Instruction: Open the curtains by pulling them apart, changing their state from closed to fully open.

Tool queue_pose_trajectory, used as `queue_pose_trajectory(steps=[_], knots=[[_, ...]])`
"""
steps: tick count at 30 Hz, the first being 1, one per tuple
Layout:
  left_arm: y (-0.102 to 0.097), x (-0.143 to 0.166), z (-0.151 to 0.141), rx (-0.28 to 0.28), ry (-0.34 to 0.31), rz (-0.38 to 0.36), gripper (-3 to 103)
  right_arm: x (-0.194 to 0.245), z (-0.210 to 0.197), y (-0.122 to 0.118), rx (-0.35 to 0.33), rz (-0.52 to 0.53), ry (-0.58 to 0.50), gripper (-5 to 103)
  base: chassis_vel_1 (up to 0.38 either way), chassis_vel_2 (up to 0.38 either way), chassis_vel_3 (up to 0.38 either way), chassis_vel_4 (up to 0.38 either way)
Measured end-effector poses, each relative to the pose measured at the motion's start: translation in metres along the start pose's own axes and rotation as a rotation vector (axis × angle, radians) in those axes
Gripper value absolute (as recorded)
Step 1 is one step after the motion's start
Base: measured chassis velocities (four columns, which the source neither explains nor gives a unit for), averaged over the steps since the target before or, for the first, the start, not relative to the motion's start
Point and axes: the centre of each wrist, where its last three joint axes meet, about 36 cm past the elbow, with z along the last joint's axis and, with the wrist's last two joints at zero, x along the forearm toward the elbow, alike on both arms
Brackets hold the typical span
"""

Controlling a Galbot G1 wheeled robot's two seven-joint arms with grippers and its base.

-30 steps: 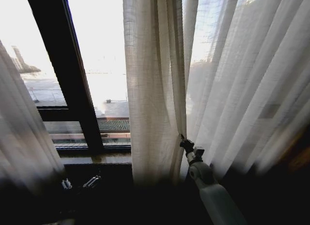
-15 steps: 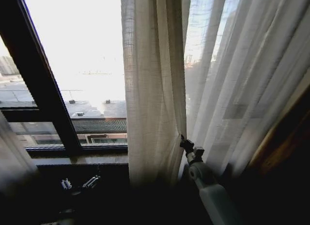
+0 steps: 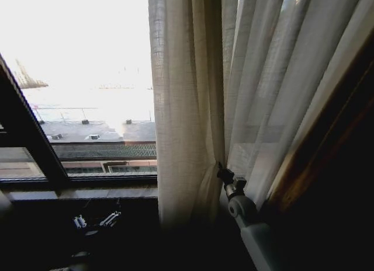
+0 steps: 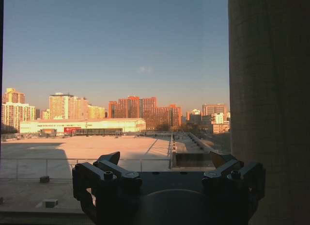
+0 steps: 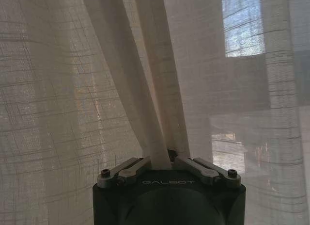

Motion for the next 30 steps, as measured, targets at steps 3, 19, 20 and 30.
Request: queue_pose_trajectory(steps=[3, 19, 20, 30], knots=[[0.0000, 0.0005, 0.0001, 0.000, 0.000, -0.001, 100, 0.0007, 0.0003, 0.0000, -0.001, 0.000, 0.000, 0, -0.351, -0.364, 0.353, 0.360], [-0.0001, 0.0012, -0.0001, 0.000, -0.003, -0.002, 100, 0.0014, 0.0025, 0.0008, 0.010, 0.002, -0.005, 0, -0.350, -0.363, 0.360, 0.352], [-0.0001, 0.0012, -0.0001, 0.000, -0.003, -0.002, 100, 0.0013, 0.0030, 0.0006, 0.015, 0.004, -0.006, 0, -0.353, -0.330, 0.358, 0.330], [0.0007, 0.0012, 0.0024, 0.001, -0.004, -0.001, 100, 0.0004, 0.0095, -0.0010, 0.049, 0.023, -0.007, 32, -0.132, -0.176, 0.157, 0.149]])
